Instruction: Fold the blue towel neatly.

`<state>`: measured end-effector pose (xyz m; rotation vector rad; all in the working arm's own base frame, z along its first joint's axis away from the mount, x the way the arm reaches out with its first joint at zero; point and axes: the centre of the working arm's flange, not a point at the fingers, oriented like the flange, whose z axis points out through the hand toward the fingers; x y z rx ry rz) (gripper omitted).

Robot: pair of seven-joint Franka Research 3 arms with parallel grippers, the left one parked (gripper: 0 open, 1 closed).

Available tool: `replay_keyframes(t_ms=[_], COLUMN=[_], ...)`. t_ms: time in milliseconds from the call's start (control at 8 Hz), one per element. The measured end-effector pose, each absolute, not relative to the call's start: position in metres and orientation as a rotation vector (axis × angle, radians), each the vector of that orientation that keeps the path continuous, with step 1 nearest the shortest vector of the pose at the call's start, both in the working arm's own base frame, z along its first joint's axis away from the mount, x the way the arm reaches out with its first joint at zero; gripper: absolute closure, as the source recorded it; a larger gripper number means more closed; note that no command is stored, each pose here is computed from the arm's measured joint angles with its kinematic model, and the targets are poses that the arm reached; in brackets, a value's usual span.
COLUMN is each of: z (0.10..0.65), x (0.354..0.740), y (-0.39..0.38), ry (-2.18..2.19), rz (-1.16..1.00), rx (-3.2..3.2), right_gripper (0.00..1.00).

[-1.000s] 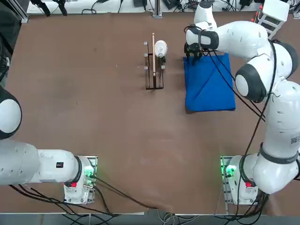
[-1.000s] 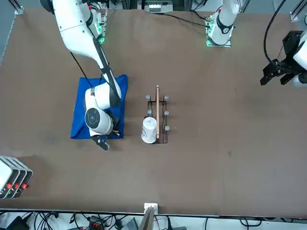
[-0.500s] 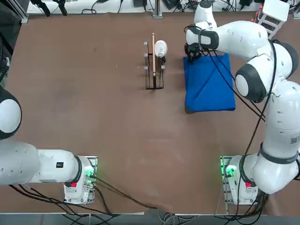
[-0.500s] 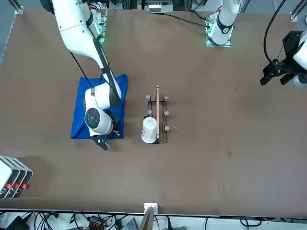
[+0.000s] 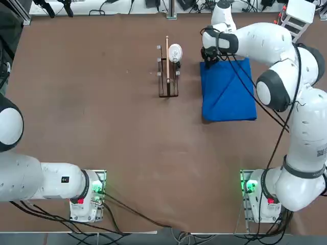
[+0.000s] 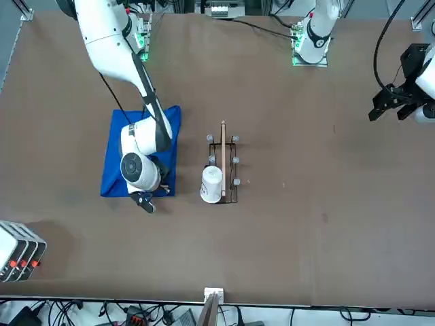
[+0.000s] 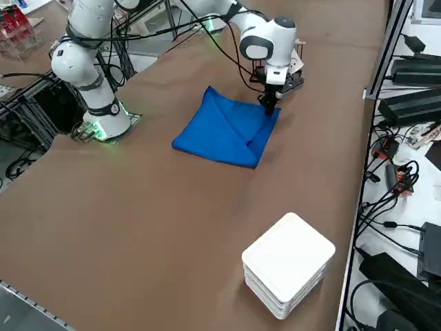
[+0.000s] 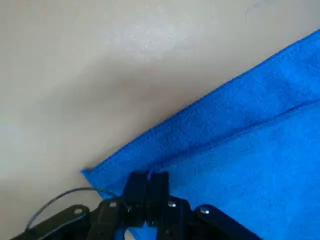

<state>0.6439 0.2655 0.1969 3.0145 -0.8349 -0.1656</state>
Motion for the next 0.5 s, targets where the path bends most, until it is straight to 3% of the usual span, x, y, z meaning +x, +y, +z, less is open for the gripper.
replay_keyframes(t_ms=[500], z=[0.215], x=[0.652], y=[0.279], ry=[-0.82], rz=[-0.117], rx=[3.051], right_gripper=[0.98])
